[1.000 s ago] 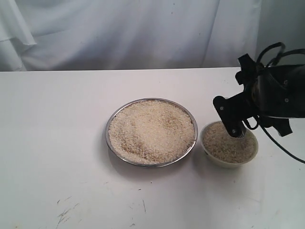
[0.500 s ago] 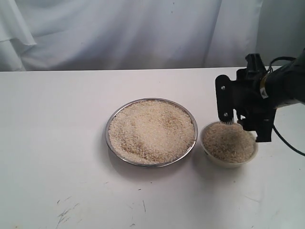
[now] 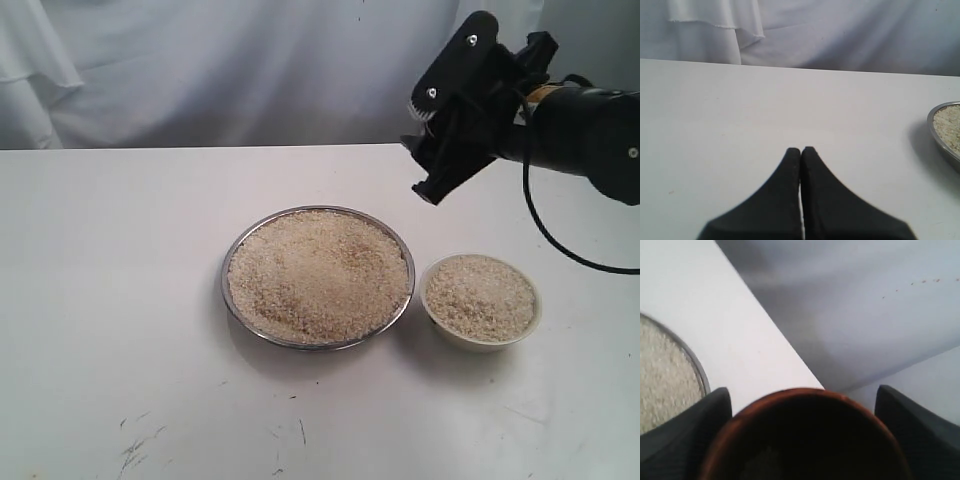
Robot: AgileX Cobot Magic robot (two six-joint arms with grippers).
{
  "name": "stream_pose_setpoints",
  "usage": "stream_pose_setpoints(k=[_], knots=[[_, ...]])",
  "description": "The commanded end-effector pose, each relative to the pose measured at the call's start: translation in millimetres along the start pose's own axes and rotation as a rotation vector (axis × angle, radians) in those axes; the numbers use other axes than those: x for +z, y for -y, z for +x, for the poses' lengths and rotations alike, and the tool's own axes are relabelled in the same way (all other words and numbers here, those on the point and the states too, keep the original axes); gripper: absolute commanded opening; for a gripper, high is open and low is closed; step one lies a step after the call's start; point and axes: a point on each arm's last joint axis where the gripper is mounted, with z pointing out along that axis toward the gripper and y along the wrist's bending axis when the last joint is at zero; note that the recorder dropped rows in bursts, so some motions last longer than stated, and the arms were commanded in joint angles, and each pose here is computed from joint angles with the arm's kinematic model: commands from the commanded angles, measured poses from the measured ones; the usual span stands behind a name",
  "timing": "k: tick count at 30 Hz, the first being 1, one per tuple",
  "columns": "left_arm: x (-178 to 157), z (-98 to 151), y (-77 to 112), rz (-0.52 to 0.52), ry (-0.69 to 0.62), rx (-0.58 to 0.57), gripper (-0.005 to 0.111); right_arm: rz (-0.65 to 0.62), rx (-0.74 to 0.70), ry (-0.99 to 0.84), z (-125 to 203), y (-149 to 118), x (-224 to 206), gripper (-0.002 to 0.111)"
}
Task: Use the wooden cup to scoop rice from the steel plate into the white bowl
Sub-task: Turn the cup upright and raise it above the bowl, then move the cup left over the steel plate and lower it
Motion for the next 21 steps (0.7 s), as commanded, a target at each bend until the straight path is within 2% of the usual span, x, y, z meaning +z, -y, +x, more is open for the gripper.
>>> stream_pose_setpoints(k=[1,7,10,18,21], knots=[[0.2,0.2,-0.1,-0.001,0.013,-0.003,0.000,0.011,0.263,0.047,-8.9,-2.8,15.6,0.000],[0.2,0.2,-0.1,-0.001,0.013,-0.003,0.000,-0.052,0.357,0.020,-16.5,-14.6,40.7,0.000],[0.2,0.2,-0.1,-0.001,0.013,-0.003,0.000,-0.096,0.383,-0.054,-15.9,-18.8,50.0,0.000],[0.2,0.2,-0.1,-0.001,0.013,-0.003,0.000,-0.162,0.405,-0.185,-10.7,-22.9,48.0,0.000],[0.2,0.2,-0.1,-0.001,0.013,-0.003,0.000,-0.180,0.486,-0.203,-10.8,-26.7,48.0,0.000]])
